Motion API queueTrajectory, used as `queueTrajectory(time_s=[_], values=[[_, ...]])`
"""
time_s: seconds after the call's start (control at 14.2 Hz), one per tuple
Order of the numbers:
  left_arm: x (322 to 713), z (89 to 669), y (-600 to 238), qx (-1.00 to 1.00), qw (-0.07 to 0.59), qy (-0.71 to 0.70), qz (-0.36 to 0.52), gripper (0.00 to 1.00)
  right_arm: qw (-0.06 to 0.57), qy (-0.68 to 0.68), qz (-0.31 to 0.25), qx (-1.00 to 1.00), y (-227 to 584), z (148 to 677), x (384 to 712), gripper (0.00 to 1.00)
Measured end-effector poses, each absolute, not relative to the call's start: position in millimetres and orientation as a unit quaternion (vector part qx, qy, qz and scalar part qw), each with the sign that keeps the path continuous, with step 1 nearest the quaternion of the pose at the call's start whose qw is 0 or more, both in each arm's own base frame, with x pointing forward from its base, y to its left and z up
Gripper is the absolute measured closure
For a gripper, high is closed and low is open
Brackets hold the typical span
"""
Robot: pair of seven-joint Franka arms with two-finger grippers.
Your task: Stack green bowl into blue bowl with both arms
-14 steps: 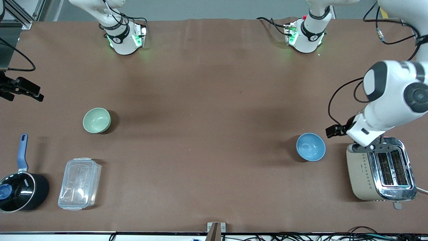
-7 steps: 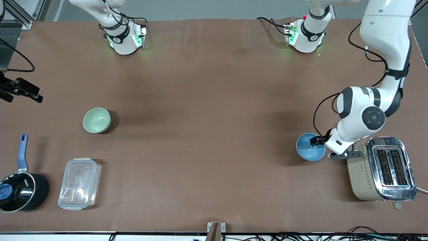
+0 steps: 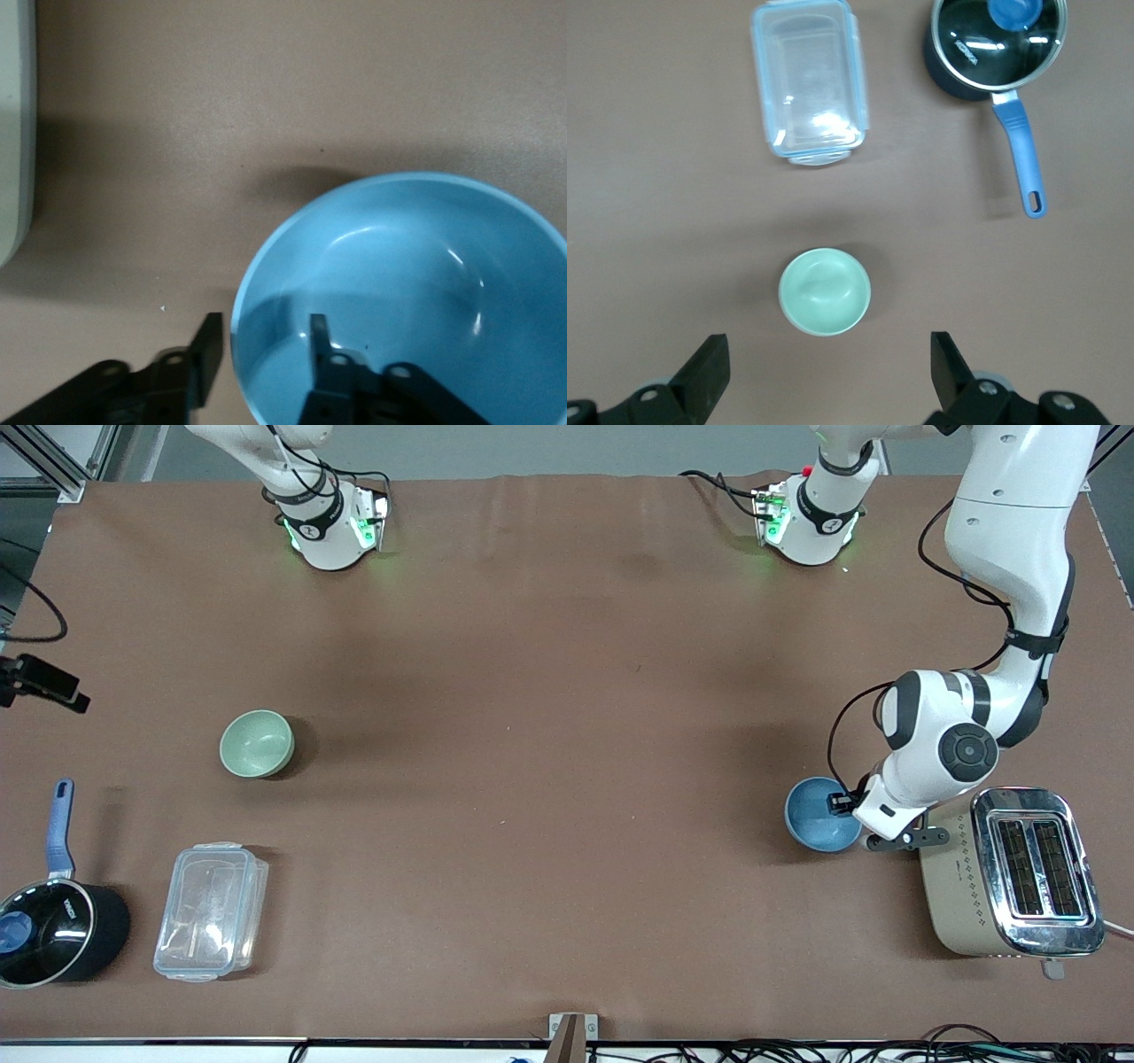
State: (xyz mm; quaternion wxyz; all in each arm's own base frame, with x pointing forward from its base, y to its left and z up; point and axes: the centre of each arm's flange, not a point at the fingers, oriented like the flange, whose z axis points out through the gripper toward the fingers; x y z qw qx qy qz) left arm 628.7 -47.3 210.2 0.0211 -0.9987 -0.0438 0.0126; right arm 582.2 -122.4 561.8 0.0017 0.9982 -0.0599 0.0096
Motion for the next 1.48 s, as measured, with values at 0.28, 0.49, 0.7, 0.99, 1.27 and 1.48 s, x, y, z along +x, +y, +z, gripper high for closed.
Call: queueTrajectory(time_s=[0.28,0.49,0.7,0.99,1.27,1.48], values=[[632,217,-50,-0.999,0.019,-0.05,0.005,0.93,0.004,-0.063,0.008,0.998,-165,465,598,0.0],[634,228,-60,-0.999,0.015,-0.042,-0.002,0.94,0.003,-0.068,0.002,0.998,-174,393,592,0.0],[631,249,-108,-1.0,-0.007,-0.028,-0.004,0.94,-0.003,-0.072,-0.009,0.997,-170,346,579,0.0],[602,272,-228,-0.998,-0.053,-0.046,0.002,0.94,-0.033,-0.092,-0.021,0.995,-174,310,562,0.01],[560,283,-353,-0.996,-0.076,-0.044,0.005,0.94,-0.034,-0.086,-0.018,0.996,-167,251,536,0.03],[535,269,-422,-0.994,-0.086,-0.058,0.018,0.94,-0.048,-0.087,-0.025,0.995,-149,237,531,0.03]])
